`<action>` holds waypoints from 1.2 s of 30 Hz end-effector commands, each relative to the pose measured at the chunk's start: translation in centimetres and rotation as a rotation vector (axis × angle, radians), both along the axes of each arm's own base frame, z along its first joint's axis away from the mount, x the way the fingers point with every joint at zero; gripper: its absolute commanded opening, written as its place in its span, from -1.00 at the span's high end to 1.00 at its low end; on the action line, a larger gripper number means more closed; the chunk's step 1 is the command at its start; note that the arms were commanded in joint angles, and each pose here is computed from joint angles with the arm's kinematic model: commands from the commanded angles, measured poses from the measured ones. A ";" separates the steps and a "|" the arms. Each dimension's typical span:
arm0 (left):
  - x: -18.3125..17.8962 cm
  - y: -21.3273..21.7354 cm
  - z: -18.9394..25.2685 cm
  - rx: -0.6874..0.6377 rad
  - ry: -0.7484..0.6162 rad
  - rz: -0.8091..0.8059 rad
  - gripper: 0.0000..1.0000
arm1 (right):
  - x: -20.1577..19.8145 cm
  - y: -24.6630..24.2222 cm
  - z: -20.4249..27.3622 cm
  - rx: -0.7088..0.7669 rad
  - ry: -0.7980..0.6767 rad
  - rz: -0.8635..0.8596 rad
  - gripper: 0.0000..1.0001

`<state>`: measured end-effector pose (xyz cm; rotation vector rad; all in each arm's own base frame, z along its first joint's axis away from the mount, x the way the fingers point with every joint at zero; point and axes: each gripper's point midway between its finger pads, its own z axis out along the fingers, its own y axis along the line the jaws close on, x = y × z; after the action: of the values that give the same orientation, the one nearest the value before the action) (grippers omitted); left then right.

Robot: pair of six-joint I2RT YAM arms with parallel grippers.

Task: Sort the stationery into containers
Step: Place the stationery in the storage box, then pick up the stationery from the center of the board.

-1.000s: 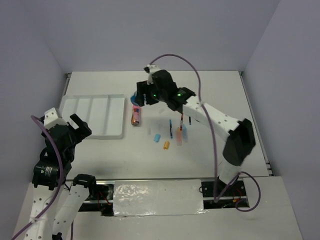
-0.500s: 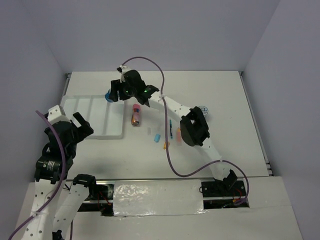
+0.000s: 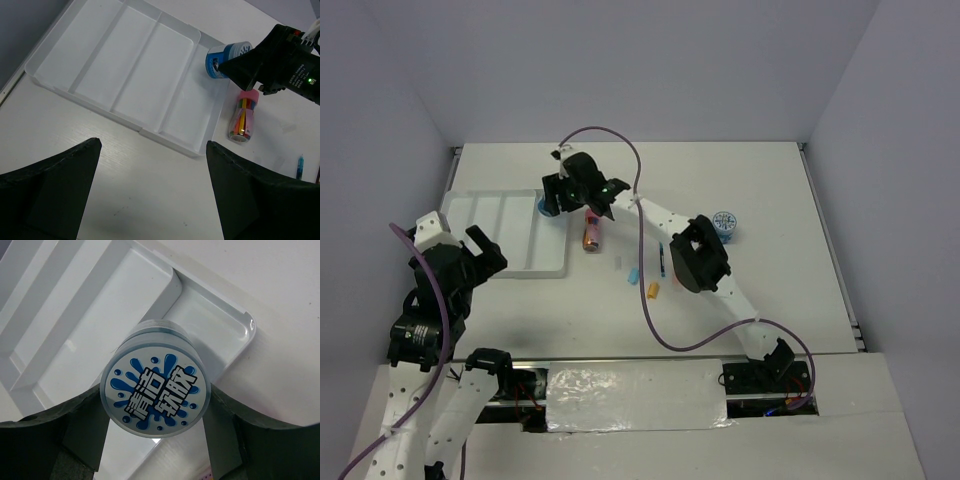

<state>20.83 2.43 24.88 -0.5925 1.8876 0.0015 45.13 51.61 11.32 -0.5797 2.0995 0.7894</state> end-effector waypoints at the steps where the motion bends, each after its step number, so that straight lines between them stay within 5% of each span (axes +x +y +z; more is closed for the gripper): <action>1: 0.4 -0.3 1.2 -0.003 -0.055 -0.021 -0.99 | 0.7 1.7 4.8 0.067 -0.125 0.013 -0.06; 9: 0.2 -0.4 1.4 -0.002 -0.069 -0.025 -0.99 | 0.1 2.1 6.1 0.076 -0.137 0.032 -0.91; 16: 0.1 -0.3 1.4 0.000 -0.069 -0.019 -0.99 | 0.1 1.1 7.6 0.045 -0.169 0.012 -0.99; 19: 0.0 -0.2 1.4 0.000 -0.070 -0.010 -0.99 | -0.9 -0.9 12.7 0.067 -0.229 -0.038 -0.99; 25: -0.1 -0.1 1.4 0.002 -0.067 -0.004 -0.99 | -0.2 -16.1 19.9 0.009 -0.241 -0.404 -1.00; 32: 0.1 0.1 1.3 0.005 -0.059 0.005 -0.99 | -2.5 -37.7 12.2 -0.183 0.000 -0.734 -0.99; 36: 0.3 0.0 1.0 0.005 -0.045 0.000 -0.99 | -3.3 -45.9 7.1 -0.349 0.090 -0.886 -1.00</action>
<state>20.56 2.29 25.26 -0.5827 1.8699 -0.0091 44.00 8.24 26.33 0.2431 2.0383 0.0999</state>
